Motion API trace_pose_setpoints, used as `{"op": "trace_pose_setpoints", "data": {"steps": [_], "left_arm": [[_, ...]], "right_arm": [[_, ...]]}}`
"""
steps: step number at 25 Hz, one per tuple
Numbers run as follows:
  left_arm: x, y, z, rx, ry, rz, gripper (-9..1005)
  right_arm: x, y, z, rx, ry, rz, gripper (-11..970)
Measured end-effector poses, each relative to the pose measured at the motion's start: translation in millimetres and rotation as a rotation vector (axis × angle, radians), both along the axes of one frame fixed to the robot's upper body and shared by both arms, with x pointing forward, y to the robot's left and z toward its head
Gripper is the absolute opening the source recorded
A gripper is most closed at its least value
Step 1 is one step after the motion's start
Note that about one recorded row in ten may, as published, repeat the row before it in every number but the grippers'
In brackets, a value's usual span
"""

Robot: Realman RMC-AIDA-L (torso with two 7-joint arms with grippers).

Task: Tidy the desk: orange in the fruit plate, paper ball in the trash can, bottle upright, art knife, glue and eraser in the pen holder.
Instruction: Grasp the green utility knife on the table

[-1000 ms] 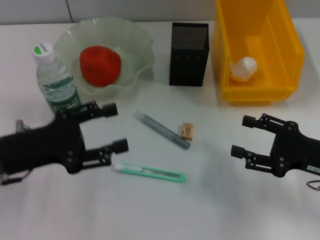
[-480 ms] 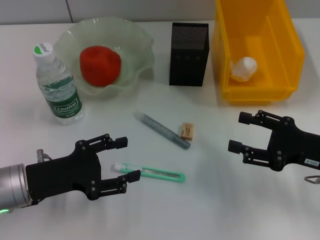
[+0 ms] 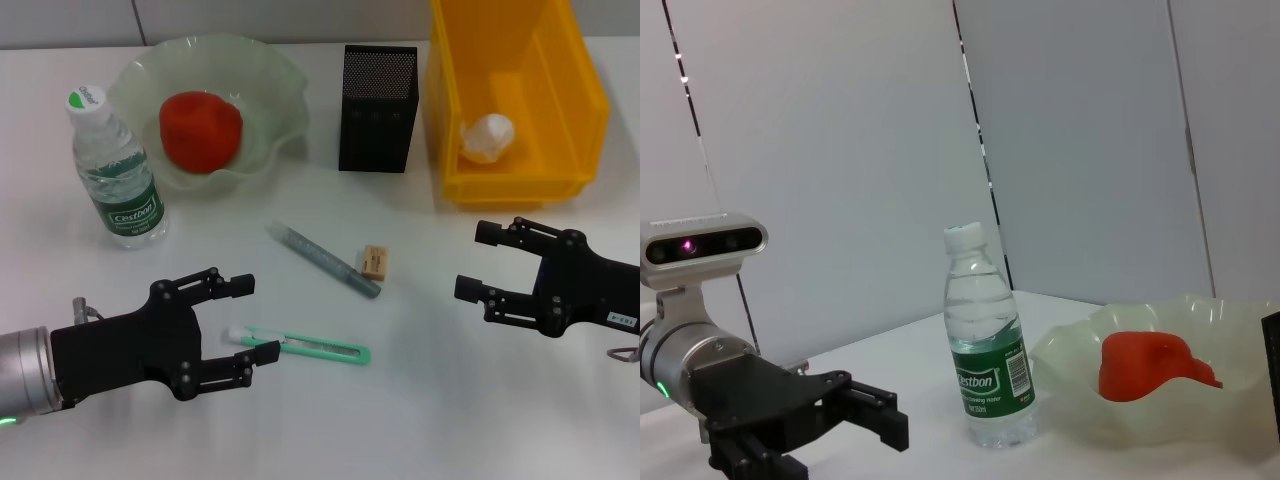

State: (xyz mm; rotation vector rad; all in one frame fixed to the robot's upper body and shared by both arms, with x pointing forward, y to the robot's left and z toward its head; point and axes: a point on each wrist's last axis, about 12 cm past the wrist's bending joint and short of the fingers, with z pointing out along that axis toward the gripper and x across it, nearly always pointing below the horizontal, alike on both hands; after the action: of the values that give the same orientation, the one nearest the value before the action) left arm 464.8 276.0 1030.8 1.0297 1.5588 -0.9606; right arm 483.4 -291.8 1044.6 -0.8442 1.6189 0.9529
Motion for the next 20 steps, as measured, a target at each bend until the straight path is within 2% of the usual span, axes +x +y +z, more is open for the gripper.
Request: {"op": "trace_pose_setpoints", "data": {"steps": [4, 7, 9, 10, 11, 14, 15, 17, 18, 19, 20], "left_arm": [[2.2, -0.2, 2.1, -0.003, 0.000, -0.007, 787], [9.3, 2.3, 11.7, -0.003, -0.010, -0.033, 786], [19.7, 4.5, 24.7, 0.007, -0.011, -0.067, 786], [19.7, 4.5, 24.7, 0.007, -0.011, -0.067, 786], [27.8, 4.9, 34.5, 0.029, -0.006, -0.100, 786], [27.8, 4.9, 34.5, 0.029, -0.006, -0.100, 786], [52.3, -4.8, 62.5, 0.154, 0.022, -0.224, 786], [66.4, -15.9, 81.8, 0.255, 0.018, -0.319, 786], [66.4, -15.9, 81.8, 0.255, 0.018, -0.319, 786], [76.0, -22.1, 96.9, 0.330, 0.021, -0.360, 786], [79.9, -24.7, 103.2, 0.367, 0.023, -0.371, 786]], "right_arm": [[-0.4, 1.5, -0.6, 0.002, 0.002, 0.001, 787], [-2.0, 1.3, -1.8, 0.004, 0.006, -0.004, 787], [-3.3, 0.5, -2.6, 0.004, 0.008, -0.009, 787], [-3.3, 0.5, -2.6, 0.004, 0.008, -0.009, 787], [-3.7, 0.9, -2.9, 0.005, 0.010, -0.008, 787], [-4.2, 1.2, -3.2, 0.005, 0.014, -0.006, 787], [-4.7, 1.0, -3.6, 0.005, 0.015, -0.007, 787], [-7.3, 0.2, -5.3, 0.000, 0.022, -0.006, 787], [-8.1, 0.1, -6.1, -0.005, 0.024, -0.003, 787], [-8.8, 0.2, -6.8, -0.010, 0.027, 0.003, 787], [-9.6, 0.7, -7.8, -0.020, 0.033, 0.015, 787]]}}
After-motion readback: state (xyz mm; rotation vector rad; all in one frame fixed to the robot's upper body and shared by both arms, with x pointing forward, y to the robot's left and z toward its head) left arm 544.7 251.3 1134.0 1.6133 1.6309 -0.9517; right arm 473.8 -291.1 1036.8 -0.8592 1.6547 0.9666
